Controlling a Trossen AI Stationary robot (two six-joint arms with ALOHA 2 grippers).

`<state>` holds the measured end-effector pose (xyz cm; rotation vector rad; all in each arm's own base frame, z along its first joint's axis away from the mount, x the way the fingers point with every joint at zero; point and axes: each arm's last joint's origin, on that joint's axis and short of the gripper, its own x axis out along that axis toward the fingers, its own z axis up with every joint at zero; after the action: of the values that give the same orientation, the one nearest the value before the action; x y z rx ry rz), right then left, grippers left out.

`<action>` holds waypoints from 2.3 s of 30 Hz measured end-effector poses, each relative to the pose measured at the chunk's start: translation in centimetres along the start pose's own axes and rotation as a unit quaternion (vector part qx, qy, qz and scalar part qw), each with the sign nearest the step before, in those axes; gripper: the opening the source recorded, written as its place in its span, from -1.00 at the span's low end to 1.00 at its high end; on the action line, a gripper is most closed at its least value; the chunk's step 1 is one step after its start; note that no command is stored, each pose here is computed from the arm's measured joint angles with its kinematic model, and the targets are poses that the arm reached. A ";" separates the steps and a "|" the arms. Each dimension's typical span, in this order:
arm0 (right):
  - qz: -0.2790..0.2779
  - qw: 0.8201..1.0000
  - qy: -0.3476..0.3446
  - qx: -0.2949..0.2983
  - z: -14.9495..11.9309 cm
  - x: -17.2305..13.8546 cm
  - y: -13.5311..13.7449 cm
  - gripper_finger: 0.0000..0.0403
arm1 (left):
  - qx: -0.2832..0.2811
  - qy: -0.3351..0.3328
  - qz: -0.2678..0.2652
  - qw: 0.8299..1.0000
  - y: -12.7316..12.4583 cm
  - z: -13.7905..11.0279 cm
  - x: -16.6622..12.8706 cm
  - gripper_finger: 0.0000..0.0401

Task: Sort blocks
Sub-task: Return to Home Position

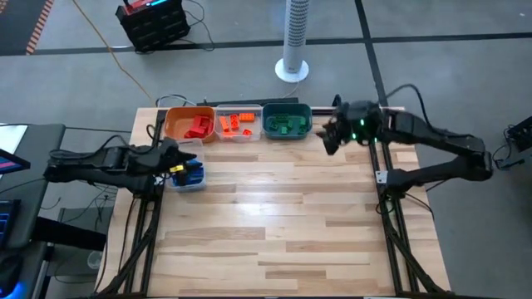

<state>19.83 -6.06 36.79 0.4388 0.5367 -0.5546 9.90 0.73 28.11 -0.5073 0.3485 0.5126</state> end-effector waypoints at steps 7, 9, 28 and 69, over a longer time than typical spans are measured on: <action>0.006 0.998 0.007 0.065 -6.4 0.8 -0.6 -0.02 | -0.032 -0.054 -0.060 0.996 0.9 -2.5 1.0 0.01; 0.013 0.997 -0.003 0.079 -7.5 0.7 -0.5 -0.04 | -0.040 -0.054 -0.064 0.996 1.2 -3.2 1.3 -0.03; 0.056 0.978 -0.101 0.171 -17.2 0.0 -1.5 -0.44 | -0.111 -0.109 -0.129 0.979 3.3 -7.0 2.2 -0.42; 0.209 0.882 -0.359 0.222 -19.6 1.4 -6.2 -1.00 | -0.137 -0.138 -0.296 0.935 3.0 -9.1 3.8 -1.00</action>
<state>10.19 -1.06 19.29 0.7153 -0.4132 -0.3757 9.60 -0.49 17.84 -0.7643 -0.1554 0.0365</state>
